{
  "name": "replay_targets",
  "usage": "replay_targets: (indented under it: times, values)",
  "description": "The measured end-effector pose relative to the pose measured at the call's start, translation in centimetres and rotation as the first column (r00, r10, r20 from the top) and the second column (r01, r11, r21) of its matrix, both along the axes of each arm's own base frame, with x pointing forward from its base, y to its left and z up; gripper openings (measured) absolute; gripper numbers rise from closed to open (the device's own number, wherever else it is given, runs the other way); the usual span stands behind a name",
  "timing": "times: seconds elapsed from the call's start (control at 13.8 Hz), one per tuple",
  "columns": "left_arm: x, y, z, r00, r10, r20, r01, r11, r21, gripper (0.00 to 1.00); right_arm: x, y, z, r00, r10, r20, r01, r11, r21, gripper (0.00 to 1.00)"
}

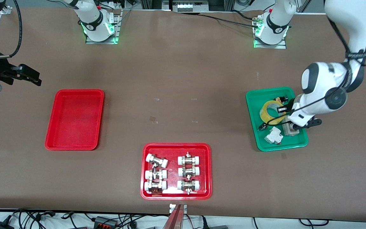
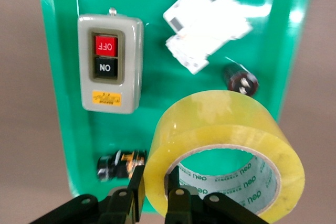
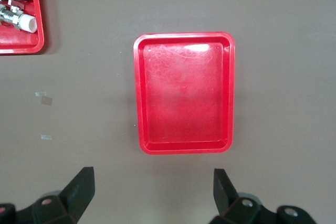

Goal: Left arm passes tape to right arm into tray
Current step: 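Lift the tape with the left gripper while the right gripper reaches toward it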

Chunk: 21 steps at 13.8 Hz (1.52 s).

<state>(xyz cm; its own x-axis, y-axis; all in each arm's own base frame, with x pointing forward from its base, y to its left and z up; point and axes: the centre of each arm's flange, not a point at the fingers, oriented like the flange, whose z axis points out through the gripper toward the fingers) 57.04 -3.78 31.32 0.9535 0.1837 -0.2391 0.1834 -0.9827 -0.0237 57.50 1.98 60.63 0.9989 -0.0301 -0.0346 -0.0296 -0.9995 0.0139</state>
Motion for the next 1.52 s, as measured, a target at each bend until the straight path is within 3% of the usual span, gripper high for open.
replay_targets:
  times: [0.14,0.29,0.43,0.58,0.87,0.94,1.08,1.23,1.52]
  values:
    - [0.3,-0.9,6.6,1.0,0.016,0.008,-0.015,0.998,-0.066,0.21,0.0,-0.1,0.0,1.0,-0.003,0.0,0.003,1.0,0.0,1.0]
    - [0.2,-2.5,13.7,0.998,0.056,0.007,-0.053,0.977,-0.208,0.21,0.0,-0.2,0.0,1.0,-0.003,0.0,0.003,1.0,0.0,1.0]
    - [0.4,-4.2,19.5,0.998,0.054,0.034,-0.042,0.963,-0.268,0.21,0.1,-0.2,-0.3,1.0,-0.002,-0.008,0.002,1.0,0.0,1.0]
    - [0.7,-7.5,21.3,0.998,0.051,0.032,-0.041,0.961,-0.273,0.21,0.4,-0.2,-1.3,0.999,-0.002,-0.036,0.002,1.0,0.0,1.0]
    - [2.1,-20.1,18.1,0.999,0.042,0.016,-0.036,0.959,-0.279,0.21,0.6,-0.3,-4.0,0.988,0.087,-0.132,-0.082,0.996,0.04,1.0]
    - [2.4,-24.5,17.0,0.996,0.092,0.016,-0.085,0.958,-0.273,0.21,0.7,-0.3,-4.6,0.984,0.101,-0.148,-0.085,0.991,0.107,1.0]
    - [2.6,-32.0,14.3,0.969,0.245,0.015,-0.232,0.934,-0.27,0.21,0.9,-1.7,-6.2,0.976,0.115,-0.184,-0.052,0.947,0.317,1.0]
    - [2.7,-36.7,11.7,0.925,0.38,0.009,-0.363,0.889,-0.279,0.21,1.6,-4.2,-8.3,0.971,0.17,-0.17,-0.07,0.875,0.479,1.0]
    - [2.9,-42.3,7.8,0.821,0.57,0.035,-0.519,0.77,-0.371,0.21,3.3,-4.1,-13.6,0.965,0.238,-0.113,-0.087,0.693,0.716,1.0]
